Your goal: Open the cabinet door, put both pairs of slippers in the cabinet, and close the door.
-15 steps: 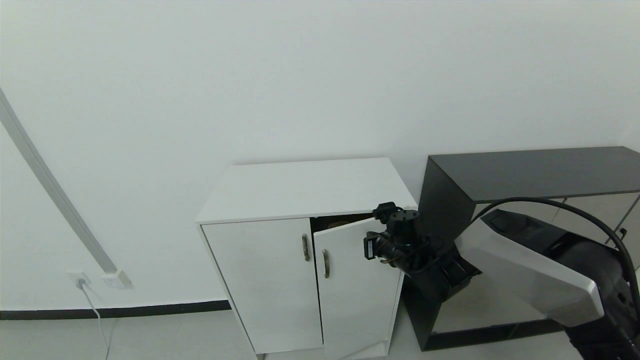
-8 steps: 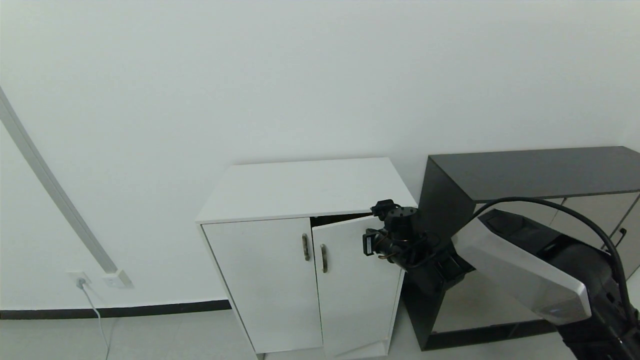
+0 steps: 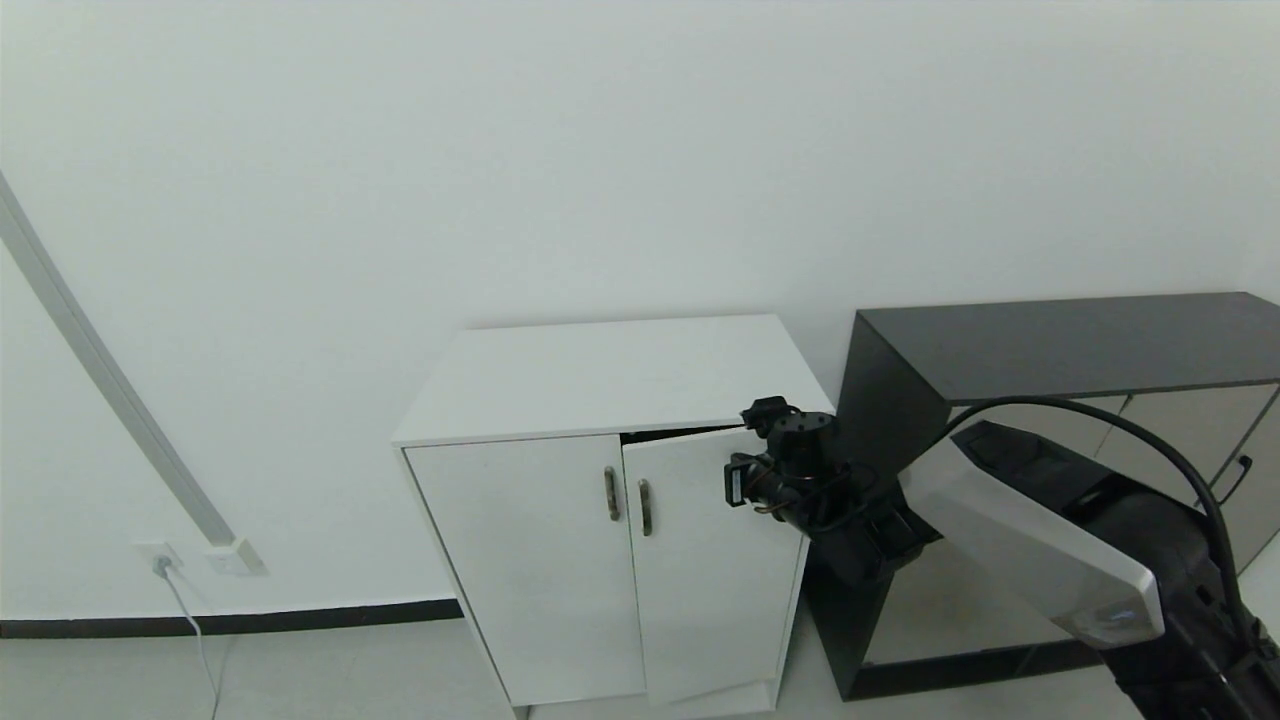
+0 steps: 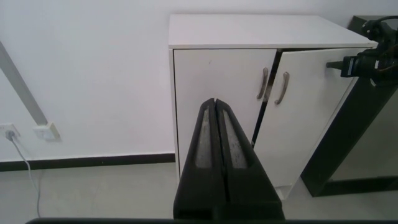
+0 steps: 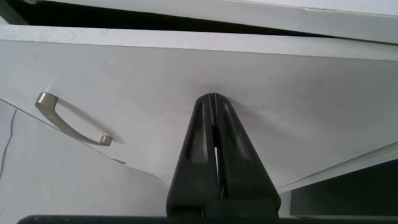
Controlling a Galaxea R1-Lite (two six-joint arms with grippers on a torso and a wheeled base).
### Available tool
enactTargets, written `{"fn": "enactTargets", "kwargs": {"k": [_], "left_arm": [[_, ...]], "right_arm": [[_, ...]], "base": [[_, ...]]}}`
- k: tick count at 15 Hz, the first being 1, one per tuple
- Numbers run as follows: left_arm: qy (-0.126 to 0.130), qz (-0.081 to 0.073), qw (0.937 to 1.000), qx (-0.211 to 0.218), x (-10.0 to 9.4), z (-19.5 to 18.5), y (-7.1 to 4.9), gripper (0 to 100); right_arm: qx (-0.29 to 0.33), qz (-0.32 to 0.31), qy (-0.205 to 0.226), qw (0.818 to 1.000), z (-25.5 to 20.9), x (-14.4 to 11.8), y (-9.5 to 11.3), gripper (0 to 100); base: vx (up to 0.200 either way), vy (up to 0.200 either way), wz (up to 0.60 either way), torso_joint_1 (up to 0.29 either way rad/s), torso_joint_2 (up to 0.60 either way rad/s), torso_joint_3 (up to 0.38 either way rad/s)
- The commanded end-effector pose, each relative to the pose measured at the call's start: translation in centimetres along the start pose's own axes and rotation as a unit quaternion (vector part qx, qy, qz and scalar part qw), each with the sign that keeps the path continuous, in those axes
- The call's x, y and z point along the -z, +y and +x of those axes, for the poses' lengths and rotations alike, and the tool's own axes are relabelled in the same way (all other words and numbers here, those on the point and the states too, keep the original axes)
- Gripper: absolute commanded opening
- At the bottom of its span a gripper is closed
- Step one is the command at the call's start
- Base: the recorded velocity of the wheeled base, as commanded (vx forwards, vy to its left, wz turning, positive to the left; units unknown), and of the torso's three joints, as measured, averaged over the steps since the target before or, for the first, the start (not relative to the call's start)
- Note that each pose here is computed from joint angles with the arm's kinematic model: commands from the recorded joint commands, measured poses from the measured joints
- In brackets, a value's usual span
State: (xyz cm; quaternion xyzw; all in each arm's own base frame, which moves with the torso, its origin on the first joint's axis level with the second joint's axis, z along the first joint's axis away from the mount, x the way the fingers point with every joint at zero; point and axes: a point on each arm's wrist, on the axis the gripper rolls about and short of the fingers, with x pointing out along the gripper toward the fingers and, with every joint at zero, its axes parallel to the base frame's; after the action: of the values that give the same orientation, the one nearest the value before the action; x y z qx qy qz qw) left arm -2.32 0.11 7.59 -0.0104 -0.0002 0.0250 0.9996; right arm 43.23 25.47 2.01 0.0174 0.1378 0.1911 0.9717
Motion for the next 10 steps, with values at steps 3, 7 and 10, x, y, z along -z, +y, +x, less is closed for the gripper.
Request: {"fn": "enactTargets", "kwargs": {"k": [3,7,10], "left_arm": [[0.001,0.000,1.0000,0.000,0.00,0.01,0.00,0],[0.001,0.000,1.0000,0.000,0.00,0.01,0.00,0],[0.001,0.000,1.0000,0.000,0.00,0.01,0.00,0]], "right_arm": [[0.002,0.001,-0.006,1.000,0.29,-0.22,-0.24,0],[0.005,0.002,-0.011,1.000,0.53,-0.78,-0.46,0],[0.005,0.002,-0.011,1.000,0.60,-0.97,-0.43,0]], "base": [[0.000,0.000,0.00,0.000,0.00,0.000],[0.000,0.000,0.00,0.000,0.00,0.000],[0.000,0.000,0.00,0.000,0.00,0.000]]}}
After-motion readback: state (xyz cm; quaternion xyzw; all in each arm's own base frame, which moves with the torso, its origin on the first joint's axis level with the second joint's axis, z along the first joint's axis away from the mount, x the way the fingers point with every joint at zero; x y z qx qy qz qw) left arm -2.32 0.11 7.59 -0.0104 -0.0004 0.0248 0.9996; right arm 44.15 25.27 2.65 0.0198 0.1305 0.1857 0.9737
